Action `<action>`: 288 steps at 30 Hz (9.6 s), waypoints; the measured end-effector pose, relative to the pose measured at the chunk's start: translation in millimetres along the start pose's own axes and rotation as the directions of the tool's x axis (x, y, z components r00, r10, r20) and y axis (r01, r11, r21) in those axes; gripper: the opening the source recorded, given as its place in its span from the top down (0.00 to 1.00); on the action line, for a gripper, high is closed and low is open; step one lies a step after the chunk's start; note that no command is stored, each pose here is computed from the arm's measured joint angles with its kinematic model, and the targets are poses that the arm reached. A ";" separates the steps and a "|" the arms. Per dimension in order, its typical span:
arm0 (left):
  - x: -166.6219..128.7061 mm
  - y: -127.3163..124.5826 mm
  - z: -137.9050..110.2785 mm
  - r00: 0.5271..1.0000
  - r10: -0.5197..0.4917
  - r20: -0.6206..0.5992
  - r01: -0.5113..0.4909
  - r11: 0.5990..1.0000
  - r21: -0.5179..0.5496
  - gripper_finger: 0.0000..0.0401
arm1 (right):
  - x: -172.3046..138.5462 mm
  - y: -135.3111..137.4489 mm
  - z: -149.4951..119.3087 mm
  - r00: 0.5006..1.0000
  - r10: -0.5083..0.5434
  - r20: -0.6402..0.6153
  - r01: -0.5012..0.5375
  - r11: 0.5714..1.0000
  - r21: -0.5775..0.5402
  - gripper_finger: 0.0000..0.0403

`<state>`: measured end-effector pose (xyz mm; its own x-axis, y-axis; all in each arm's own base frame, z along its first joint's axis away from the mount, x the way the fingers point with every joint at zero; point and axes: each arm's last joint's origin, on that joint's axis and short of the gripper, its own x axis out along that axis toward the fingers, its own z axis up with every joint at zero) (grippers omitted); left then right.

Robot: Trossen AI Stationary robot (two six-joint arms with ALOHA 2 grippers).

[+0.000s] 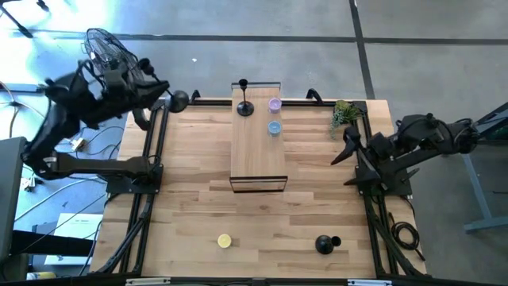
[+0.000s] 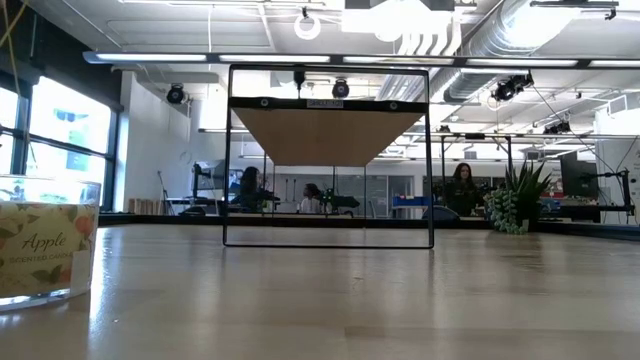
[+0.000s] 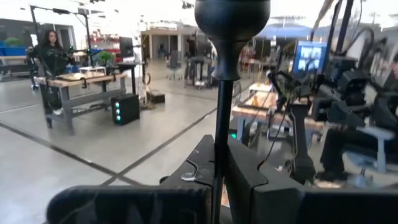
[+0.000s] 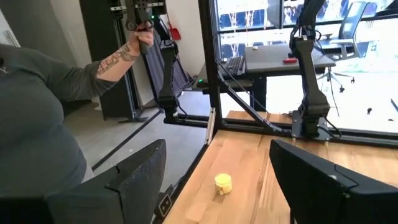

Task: Pick & Place candle stick holders
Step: Put the left black candle holder on the shelf, then put the yellow scented candle on the shelf

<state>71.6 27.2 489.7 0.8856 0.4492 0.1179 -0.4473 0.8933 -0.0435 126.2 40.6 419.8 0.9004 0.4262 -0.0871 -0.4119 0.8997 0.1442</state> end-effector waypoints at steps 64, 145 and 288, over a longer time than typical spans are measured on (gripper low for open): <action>158.8 -3.9 -191.3 0.958 -0.249 -0.143 0.237 0.967 -0.098 0.98 | 8.0 -0.6 2.9 1.000 0.015 0.024 -0.016 0.999 0.048 0.30; 188.8 13.9 -277.4 0.926 -0.334 -0.173 0.315 0.940 -0.129 0.90 | 8.2 -2.7 3.2 0.998 -0.056 0.035 0.052 0.994 0.093 0.30; 25.0 -156.0 -193.8 0.847 -0.443 -0.294 0.278 0.840 -0.467 0.32 | 37.4 22.8 -14.1 0.956 0.256 -0.140 -0.241 0.963 0.118 0.30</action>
<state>187.6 -98.1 307.2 0.9850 -0.0116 -0.1722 -0.0713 0.8814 -0.4669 148.5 78.4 406.0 0.7360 0.6515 -0.1841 -0.5975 0.7529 0.2759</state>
